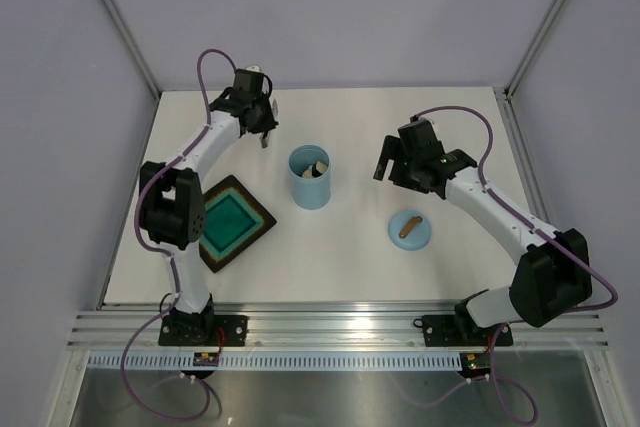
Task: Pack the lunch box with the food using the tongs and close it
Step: Place the clamp at the center of the board.
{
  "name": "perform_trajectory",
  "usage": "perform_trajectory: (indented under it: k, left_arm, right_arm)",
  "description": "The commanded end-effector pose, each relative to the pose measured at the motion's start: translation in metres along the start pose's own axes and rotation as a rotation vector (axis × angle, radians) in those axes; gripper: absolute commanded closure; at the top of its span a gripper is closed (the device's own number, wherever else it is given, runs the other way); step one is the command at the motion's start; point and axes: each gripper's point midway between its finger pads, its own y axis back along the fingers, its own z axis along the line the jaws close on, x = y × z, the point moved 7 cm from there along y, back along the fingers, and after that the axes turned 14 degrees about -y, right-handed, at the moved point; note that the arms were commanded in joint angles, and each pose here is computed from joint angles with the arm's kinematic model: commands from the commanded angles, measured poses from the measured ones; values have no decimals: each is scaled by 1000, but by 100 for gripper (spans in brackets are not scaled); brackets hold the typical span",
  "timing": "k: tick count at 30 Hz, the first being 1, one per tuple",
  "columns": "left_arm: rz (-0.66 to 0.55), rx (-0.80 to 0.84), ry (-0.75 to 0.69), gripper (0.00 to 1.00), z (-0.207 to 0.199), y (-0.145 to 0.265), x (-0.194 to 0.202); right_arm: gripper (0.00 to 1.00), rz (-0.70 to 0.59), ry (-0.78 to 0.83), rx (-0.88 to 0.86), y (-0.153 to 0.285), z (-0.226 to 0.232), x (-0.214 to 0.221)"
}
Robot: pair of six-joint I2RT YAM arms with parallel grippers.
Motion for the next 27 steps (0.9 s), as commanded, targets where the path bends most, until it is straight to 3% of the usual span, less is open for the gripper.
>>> perform_trajectory:
  k: [1, 6, 14, 27]
  left_arm:
    - [-88, 42, 29, 98, -4, -11, -26]
    - [-14, 4, 18, 92, 3, -36, -4]
    - [111, -32, 19, 41, 9, -58, 29]
    - [146, -60, -14, 8, 16, -68, 26]
  right_arm:
    - [10, -53, 1, 7, 13, -1, -5]
    - [10, -53, 1, 26, 12, -6, -3]
    - [10, -77, -13, 47, 16, -12, -3]
    - [5, -131, -26, 184, 30, -47, 1]
